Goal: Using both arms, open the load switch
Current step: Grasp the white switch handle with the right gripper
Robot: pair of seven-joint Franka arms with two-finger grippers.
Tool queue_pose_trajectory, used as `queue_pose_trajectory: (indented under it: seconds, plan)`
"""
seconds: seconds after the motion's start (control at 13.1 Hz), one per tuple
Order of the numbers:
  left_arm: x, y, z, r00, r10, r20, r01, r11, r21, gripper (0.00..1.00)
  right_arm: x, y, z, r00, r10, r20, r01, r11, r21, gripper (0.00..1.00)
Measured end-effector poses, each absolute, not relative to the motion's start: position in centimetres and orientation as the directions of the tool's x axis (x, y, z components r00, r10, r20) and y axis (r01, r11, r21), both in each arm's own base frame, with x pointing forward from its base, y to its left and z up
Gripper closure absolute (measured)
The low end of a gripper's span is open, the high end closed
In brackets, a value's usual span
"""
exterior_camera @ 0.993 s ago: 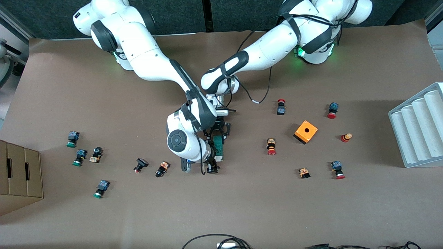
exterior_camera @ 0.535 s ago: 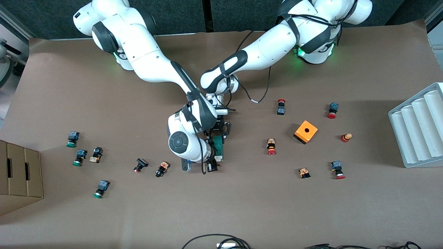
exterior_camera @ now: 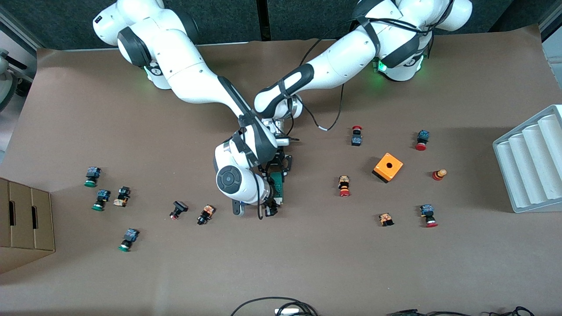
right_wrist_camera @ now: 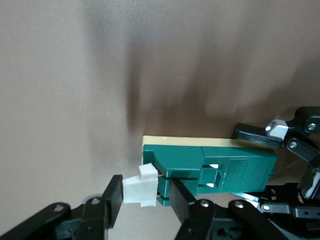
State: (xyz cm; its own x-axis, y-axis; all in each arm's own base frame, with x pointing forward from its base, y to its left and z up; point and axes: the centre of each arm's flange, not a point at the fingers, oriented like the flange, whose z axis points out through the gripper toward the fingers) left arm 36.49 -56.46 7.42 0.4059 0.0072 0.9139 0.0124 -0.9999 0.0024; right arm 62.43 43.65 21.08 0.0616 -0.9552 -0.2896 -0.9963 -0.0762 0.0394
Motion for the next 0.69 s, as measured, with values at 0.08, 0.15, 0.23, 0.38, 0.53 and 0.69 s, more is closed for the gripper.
queue_pose_trajectory:
  seconds: [0.08,0.15,0.23,0.38,0.53,0.69]
  plan:
    - [36.49,-56.46,7.42,0.406,0.007,0.914,0.012,-1.000,0.002,0.36,62.50,43.61,21.14,0.061,-0.955,-0.289,-0.996,-0.075,0.038,0.58]
    - [36.49,-56.46,7.42,0.406,0.007,0.914,0.012,-1.000,0.002,0.36,62.49,43.62,21.15,0.061,-0.955,-0.290,-0.996,-0.075,0.038,0.59]
    - [36.49,-56.46,7.42,0.406,0.007,0.914,0.012,-1.000,0.002,0.36,62.54,43.60,21.20,0.061,-0.955,-0.289,-0.997,-0.075,0.037,0.60]
    - [36.49,-56.46,7.42,0.406,0.007,0.914,0.012,-1.000,0.002,0.36,62.55,43.62,21.24,0.061,-0.955,-0.290,-0.997,-0.075,0.037,0.61]
    - [36.49,-56.46,7.42,0.406,0.007,0.914,0.012,-1.000,0.002,0.36,62.55,43.63,21.26,0.061,-0.955,-0.290,-0.996,-0.075,0.037,0.61]
    - [36.49,-56.46,7.42,0.406,0.007,0.914,0.012,-1.000,0.002,0.36,62.56,43.68,21.38,0.063,-0.955,-0.291,-0.996,-0.077,0.037,0.61]
